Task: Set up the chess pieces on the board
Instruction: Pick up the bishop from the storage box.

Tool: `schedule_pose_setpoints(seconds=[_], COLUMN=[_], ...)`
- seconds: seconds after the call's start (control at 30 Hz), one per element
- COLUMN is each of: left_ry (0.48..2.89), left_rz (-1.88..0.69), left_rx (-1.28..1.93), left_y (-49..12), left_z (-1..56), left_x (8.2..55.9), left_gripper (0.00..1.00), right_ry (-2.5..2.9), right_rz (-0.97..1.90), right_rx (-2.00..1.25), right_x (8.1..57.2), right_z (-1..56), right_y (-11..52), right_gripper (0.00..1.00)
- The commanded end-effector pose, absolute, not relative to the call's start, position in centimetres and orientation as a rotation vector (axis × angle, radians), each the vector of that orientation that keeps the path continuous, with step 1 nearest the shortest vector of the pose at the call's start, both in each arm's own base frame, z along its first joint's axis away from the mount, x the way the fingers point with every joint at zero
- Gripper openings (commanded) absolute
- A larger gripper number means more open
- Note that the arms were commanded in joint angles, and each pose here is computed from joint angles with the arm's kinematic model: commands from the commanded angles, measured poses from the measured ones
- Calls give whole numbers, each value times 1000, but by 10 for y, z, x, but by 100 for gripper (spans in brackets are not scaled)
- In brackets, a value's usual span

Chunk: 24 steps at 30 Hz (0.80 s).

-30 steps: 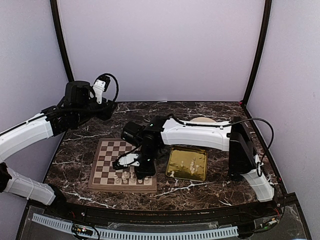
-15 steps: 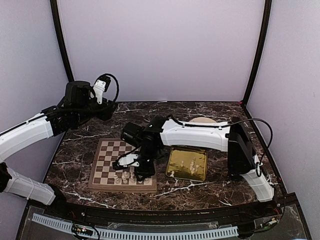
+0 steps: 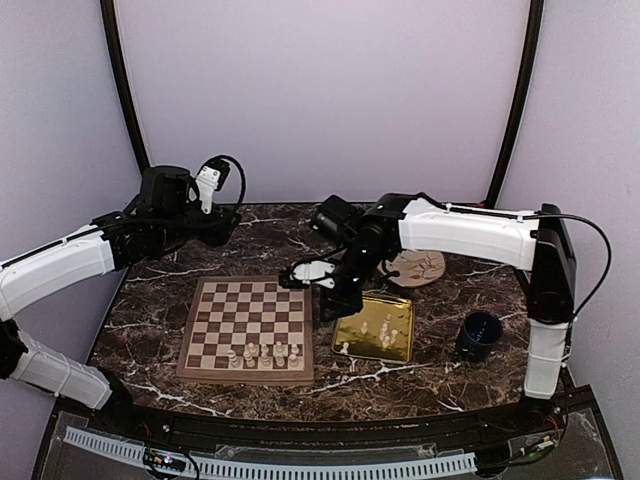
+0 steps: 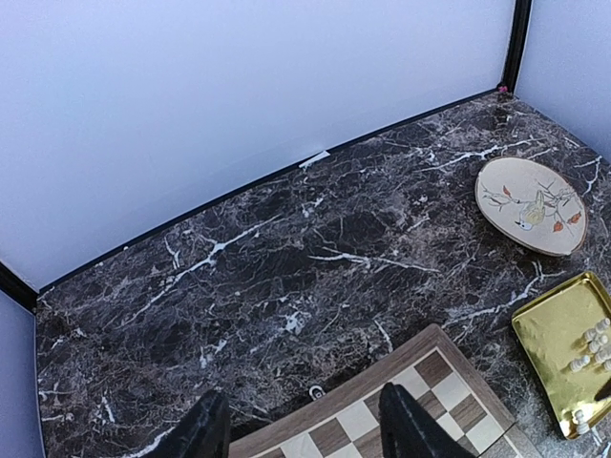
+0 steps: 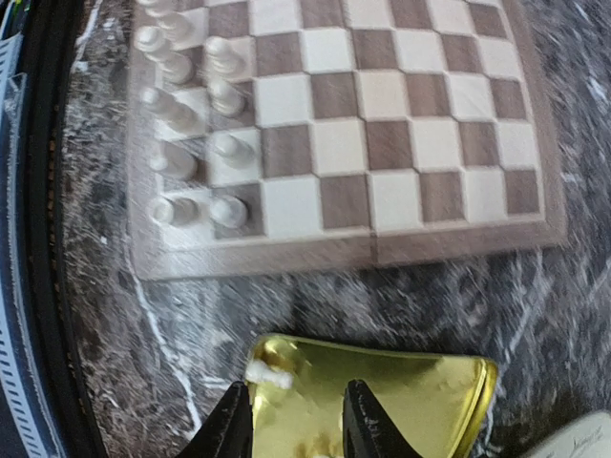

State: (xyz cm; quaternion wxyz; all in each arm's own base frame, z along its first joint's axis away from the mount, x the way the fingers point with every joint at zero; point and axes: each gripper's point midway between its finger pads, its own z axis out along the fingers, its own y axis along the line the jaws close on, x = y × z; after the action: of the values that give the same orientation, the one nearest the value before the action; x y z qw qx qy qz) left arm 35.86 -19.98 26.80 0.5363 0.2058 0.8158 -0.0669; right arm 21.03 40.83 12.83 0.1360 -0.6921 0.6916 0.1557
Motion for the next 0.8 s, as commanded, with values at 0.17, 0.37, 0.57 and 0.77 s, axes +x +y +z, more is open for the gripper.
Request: schedule_pose_setpoints(seconds=[0.17, 0.37, 0.57, 0.77], left_ry=[1963, 1972, 1977, 1982], left_rz=[-180, -188, -201, -209], left_rx=[526, 537, 543, 550], left_y=[-205, -207, -210, -211], left_z=[265, 261, 260, 258], left_x=[358, 359, 358, 358], left_gripper=[55, 55, 55, 55], right_ry=[2253, 2367, 2410, 2434], right_rz=[324, 250, 246, 269], right_rx=[-1753, -1667, -1651, -1660], right_x=[259, 269, 273, 272], right_z=[96, 76, 65, 57], right_y=[311, 275, 268, 269], right_gripper=[32, 32, 32, 23])
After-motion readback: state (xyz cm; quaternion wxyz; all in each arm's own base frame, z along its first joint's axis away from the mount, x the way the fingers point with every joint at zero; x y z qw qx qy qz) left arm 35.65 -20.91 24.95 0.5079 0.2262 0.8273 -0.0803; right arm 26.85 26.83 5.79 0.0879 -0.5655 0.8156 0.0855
